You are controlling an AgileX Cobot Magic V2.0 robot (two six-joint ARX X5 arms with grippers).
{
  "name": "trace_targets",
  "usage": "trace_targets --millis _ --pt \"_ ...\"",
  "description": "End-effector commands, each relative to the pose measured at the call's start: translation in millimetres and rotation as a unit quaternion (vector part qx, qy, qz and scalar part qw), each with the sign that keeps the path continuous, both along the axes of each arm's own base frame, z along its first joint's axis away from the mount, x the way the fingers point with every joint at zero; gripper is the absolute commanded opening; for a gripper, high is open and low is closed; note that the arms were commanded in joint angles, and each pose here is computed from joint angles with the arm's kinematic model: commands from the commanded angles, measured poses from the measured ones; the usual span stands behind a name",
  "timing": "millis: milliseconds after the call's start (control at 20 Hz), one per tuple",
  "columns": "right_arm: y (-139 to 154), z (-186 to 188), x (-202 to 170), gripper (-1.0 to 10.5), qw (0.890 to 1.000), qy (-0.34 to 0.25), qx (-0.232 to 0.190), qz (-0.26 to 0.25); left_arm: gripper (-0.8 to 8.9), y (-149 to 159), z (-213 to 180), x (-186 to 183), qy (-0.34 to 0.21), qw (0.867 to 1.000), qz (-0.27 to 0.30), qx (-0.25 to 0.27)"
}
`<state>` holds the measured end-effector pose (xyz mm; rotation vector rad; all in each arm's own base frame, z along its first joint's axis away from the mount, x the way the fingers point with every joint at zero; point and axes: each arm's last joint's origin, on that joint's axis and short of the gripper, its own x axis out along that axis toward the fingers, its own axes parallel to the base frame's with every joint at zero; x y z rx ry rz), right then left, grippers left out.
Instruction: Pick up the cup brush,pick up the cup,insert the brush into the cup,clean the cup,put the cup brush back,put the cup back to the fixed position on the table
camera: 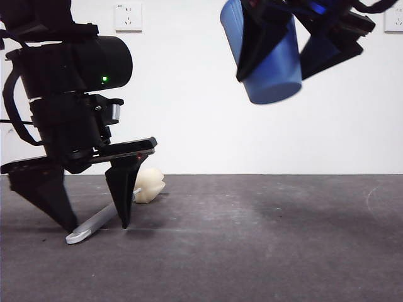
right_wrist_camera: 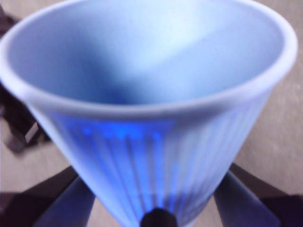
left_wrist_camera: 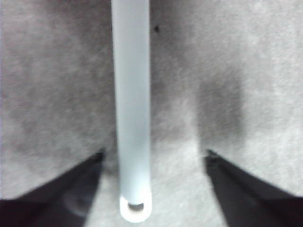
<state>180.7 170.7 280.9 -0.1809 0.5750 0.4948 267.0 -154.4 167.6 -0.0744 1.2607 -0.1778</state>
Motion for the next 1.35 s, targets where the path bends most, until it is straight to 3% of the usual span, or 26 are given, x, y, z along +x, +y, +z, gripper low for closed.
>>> trace_targets --millis 50,200,300,550,750,1000,1350 --pt "2.5 3.0 3.0 -0.2 0.999 -0.023 0.036 -0.011 4.42 3.0 6.8 -5.0 -0.008 1.0 -0.015 0.003" --pt "3.4 -7.7 12.7 -0.2 0.996 -0.072 0.043 -0.02 4.41 7.3 29.5 -12.7 -0.04 0.998 -0.042 -0.004" --pt "2.4 -28.6 20.5 -0.2 0.994 -0.108 0.015 -0.006 4.41 12.1 52.8 -21.5 -0.077 0.995 -0.054 -0.02" --pt "2.8 -91.2 47.3 -0.2 0.996 -0.09 -0.004 -0.019 4.39 31.9 122.2 -62.3 -0.189 0.975 -0.068 -0.099" --pt "2.3 -133.0 72.3 -0.2 0.996 -0.072 -0.016 -0.045 4.39 51.7 154.4 -95.9 -0.247 0.958 -0.067 -0.128" --pt "-10.2 -146.5 88.1 -0.2 0.994 -0.076 -0.011 -0.075 4.39 63.1 165.9 -115.1 -0.267 0.952 -0.069 -0.135" --pt "-25.1 -160.4 99.1 -0.2 0.997 -0.041 0.012 -0.059 4.37 64.0 164.3 -116.6 -0.261 0.954 -0.076 -0.126"
